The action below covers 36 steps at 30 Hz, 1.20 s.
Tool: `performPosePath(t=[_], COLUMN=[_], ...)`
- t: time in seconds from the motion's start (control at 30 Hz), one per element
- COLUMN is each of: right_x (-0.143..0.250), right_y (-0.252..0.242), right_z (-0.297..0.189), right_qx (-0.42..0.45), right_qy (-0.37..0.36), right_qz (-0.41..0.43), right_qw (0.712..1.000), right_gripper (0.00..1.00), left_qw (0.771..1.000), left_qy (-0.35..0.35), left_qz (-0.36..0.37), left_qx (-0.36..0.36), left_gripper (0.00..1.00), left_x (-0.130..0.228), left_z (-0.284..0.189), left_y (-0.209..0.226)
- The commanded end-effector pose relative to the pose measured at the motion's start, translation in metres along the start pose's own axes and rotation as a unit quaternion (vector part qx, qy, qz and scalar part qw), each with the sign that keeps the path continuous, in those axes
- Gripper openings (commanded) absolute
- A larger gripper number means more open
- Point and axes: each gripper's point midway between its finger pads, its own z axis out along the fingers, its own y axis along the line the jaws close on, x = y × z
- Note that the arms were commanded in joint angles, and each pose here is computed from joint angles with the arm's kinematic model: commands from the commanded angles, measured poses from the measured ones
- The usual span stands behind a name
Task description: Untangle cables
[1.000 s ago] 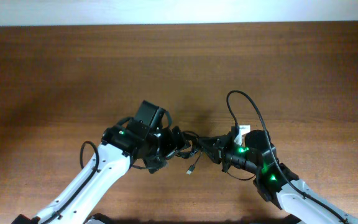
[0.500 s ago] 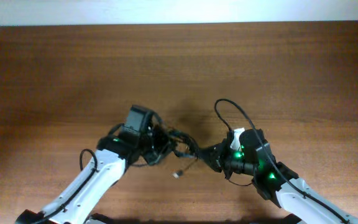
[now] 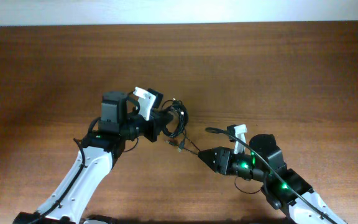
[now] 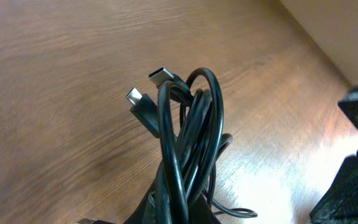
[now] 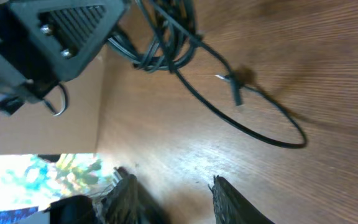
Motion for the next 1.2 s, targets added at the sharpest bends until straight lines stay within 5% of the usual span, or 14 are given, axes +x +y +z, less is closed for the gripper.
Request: performPosePath(t=[0.0, 0.07, 0.17, 0.3, 0.4, 0.63, 0.8, 0.97, 1.07, 1.13, 1.17], right_x=[-0.009, -0.016, -0.011, 0.004, -0.008, -0.035, -0.034, -0.034, -0.039, -0.036, -0.033], right_y=[0.022, 0.030, 0.028, 0.058, 0.037, 0.030, 0.012, 0.015, 0.032, 0.038, 0.046], right_z=[-0.002, -0.001, 0.004, 0.011, 0.024, 0.039, 0.043, 0.044, 0.042, 0.042, 0.041], right_qx=[-0.045, -0.062, -0.067, -0.111, -0.058, -0.060, -0.028, -0.035, -0.068, -0.080, -0.096], right_qy=[-0.013, -0.027, 0.001, 0.024, -0.031, -0.092, -0.097, -0.093, -0.098, -0.087, -0.078], right_qz=[-0.039, -0.050, 0.071, 0.065, 0.125, 0.118, 0.131, 0.128, 0.108, 0.093, 0.057], right_qw=[0.998, 0.996, 0.995, 0.991, 0.990, 0.987, 0.986, 0.987, 0.987, 0.989, 0.991], right_gripper=[0.49, 0.50, 0.40, 0.41, 0.41, 0.41, 0.41, 0.40, 0.29, 0.04, 0.04], left_qw=[0.986, 0.978, 0.985, 0.975, 0.963, 0.956, 0.952, 0.951, 0.959, 0.966, 0.970], left_qy=[-0.016, -0.014, 0.010, 0.007, 0.012, 0.046, 0.045, 0.045, 0.053, 0.051, 0.048], left_qz=[0.119, 0.124, -0.006, -0.220, -0.269, -0.281, -0.232, -0.233, -0.199, -0.161, -0.160], left_qx=[0.118, 0.165, 0.172, 0.012, 0.014, 0.068, 0.194, 0.197, 0.194, 0.194, 0.175], left_gripper=[0.00, 0.00, 0.00, 0.00, 0.00, 0.00, 0.00, 0.00, 0.00, 0.00, 0.00], left_x=[-0.008, -0.005, -0.004, -0.005, -0.003, 0.006, -0.012, -0.013, -0.003, 0.001, 0.002], left_z=[-0.002, -0.003, -0.002, 0.008, 0.008, 0.006, -0.006, -0.006, -0.006, -0.006, -0.003], left_y=[-0.052, -0.072, -0.076, -0.022, -0.024, -0.044, -0.085, -0.086, -0.085, -0.085, -0.079])
